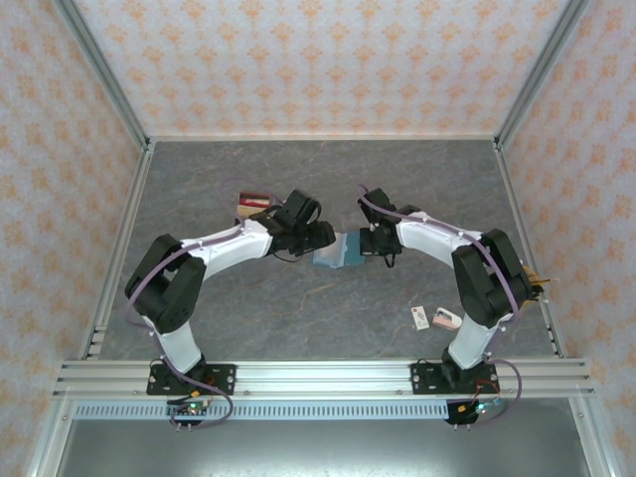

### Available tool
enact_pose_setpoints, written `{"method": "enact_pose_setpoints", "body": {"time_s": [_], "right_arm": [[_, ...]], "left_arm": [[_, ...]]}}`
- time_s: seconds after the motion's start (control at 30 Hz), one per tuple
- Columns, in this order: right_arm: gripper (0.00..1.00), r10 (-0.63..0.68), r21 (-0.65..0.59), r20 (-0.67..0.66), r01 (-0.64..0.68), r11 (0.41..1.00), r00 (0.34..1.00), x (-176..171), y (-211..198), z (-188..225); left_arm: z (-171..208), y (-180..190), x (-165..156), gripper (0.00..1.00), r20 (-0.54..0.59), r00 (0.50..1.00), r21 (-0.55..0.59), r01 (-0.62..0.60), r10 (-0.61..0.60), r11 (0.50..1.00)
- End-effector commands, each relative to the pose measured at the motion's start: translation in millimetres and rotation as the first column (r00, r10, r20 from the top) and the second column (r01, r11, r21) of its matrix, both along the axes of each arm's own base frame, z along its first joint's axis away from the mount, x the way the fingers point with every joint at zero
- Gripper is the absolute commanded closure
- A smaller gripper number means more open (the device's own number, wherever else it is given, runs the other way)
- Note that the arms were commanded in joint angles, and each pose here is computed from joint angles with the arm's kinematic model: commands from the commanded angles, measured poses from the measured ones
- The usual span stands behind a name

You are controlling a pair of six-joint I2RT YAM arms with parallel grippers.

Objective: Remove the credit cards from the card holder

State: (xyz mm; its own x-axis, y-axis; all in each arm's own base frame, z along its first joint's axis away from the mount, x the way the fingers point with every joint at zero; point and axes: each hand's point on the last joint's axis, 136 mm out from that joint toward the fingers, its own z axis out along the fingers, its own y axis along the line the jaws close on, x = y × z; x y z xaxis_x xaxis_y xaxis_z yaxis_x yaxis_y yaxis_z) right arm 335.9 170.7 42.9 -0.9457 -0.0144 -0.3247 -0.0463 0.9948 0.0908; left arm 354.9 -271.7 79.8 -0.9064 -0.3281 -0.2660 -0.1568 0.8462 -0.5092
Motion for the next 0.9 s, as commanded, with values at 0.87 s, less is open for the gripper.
{"method": "enact_pose_setpoints", "body": {"time_s": [0.87], "right_arm": [[0.97, -0.013, -0.029, -0.047, 0.011, 1.000, 0.999, -7, -7, -36]], "left_arm": [[-27, -21, 10, 0.32, -0.139, 0.989, 0.032, 0.051, -0.046, 0.998]]}}
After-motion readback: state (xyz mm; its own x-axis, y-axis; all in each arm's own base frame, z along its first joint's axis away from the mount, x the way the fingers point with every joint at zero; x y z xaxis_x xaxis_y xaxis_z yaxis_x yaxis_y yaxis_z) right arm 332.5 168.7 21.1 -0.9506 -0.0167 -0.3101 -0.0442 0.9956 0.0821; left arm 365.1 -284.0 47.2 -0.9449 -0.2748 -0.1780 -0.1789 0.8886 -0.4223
